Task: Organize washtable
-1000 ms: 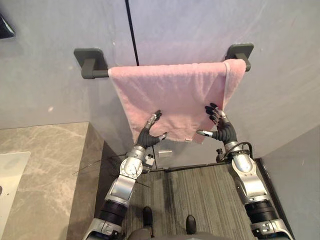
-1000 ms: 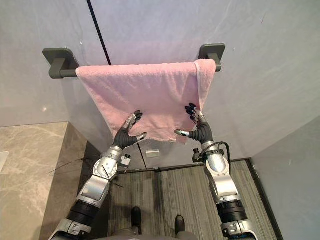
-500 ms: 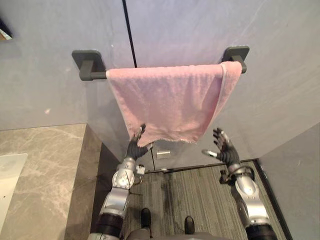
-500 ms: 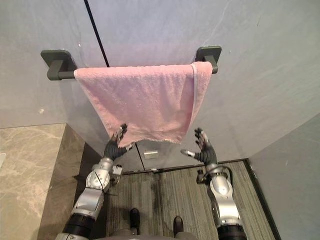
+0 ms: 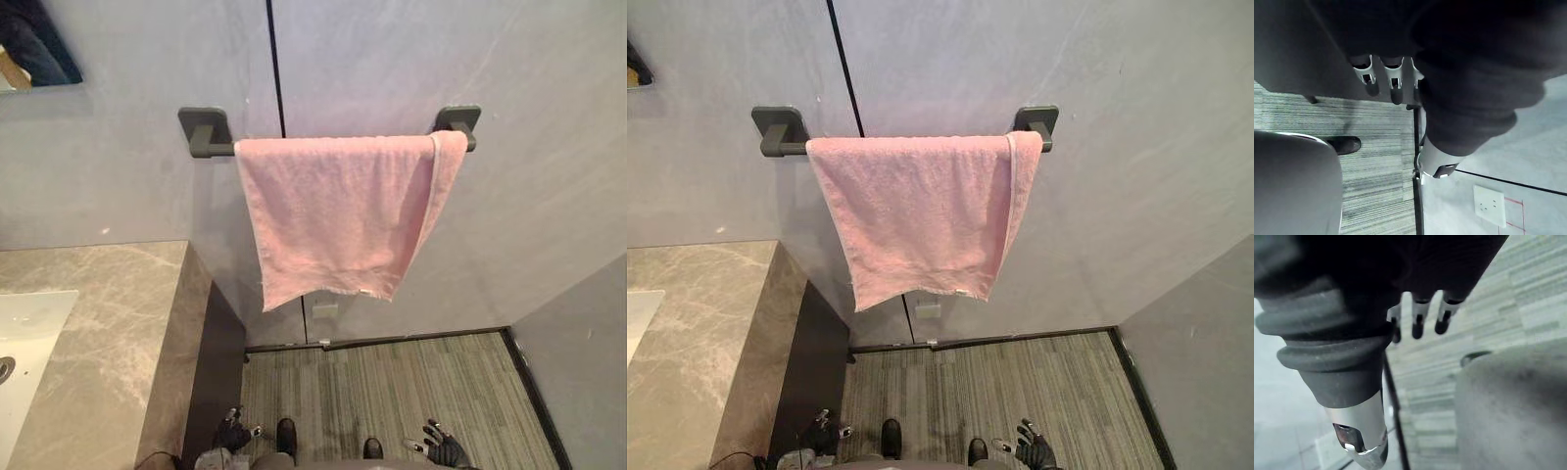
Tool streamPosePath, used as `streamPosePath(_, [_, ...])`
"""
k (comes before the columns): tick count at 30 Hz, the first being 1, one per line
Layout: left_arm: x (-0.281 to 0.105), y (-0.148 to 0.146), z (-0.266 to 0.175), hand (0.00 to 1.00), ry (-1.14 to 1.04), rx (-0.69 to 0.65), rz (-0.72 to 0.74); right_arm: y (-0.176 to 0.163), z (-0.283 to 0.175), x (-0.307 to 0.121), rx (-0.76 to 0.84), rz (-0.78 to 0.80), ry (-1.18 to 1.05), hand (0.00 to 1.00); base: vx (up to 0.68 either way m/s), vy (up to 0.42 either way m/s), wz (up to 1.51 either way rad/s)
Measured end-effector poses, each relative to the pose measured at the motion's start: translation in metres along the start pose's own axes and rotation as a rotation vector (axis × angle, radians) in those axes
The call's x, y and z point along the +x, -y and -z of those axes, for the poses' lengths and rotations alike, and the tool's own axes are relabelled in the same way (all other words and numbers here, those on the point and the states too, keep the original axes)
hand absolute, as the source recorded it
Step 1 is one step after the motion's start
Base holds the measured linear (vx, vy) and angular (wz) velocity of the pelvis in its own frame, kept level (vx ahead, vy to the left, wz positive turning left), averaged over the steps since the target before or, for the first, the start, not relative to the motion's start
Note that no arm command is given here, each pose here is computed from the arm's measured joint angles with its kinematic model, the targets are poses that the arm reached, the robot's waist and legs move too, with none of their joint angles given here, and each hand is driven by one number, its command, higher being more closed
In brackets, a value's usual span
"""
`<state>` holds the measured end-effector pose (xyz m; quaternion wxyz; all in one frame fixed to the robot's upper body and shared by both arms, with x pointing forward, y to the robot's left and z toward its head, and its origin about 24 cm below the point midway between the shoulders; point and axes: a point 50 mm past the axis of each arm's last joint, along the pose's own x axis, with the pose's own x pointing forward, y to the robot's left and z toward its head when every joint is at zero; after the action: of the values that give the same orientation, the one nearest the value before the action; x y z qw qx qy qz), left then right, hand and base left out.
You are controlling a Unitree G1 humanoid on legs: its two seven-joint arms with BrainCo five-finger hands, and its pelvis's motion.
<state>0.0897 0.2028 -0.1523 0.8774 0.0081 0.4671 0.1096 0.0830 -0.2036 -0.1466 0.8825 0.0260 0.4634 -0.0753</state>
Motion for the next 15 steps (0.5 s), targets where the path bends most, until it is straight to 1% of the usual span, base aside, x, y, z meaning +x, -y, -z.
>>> streamPosePath(3, [0.002, -0.001, 0.000, 0.00, -0.021, -0.045, -0.044, 0.000, 0.000, 0.000, -0.064, 0.035, -0.005, 0.00, 0.02, -0.023, 0.45])
streamPosePath(4, [0.004, -0.004, -0.003, 0.00, -0.024, -0.074, -0.074, -0.008, 0.003, 0.001, -0.050, 0.033, -0.016, 0.00, 0.04, 0.011, 0.56])
streamPosePath(6, [0.005, -0.009, -0.006, 0.00, -0.018, -0.129, -0.107, -0.013, 0.006, 0.002, -0.028, 0.045, -0.037, 0.00, 0.04, 0.004, 0.23])
streamPosePath(8, [0.003, -0.004, 0.001, 0.00, -0.045, -0.153, -0.109, -0.005, 0.013, 0.000, 0.005, 0.078, -0.056, 0.00, 0.10, 0.067, -0.17])
streamPosePath(9, [0.004, 0.004, 0.001, 0.00, -0.052, -0.162, -0.092, 0.002, 0.014, 0.000, 0.016, 0.104, -0.070, 0.00, 0.05, 0.162, -0.21])
streamPosePath(13, [0.004, 0.000, 0.001, 0.00, -0.054, -0.137, -0.100, 0.003, 0.041, -0.005, -0.032, 0.103, -0.210, 0.00, 0.00, 0.106, -0.37])
streamPosePath(15, [0.005, 0.005, -0.001, 0.00, -0.049, -0.084, -0.072, 0.003, 0.046, -0.006, -0.037, 0.117, -0.230, 0.00, -0.07, 0.078, -0.38])
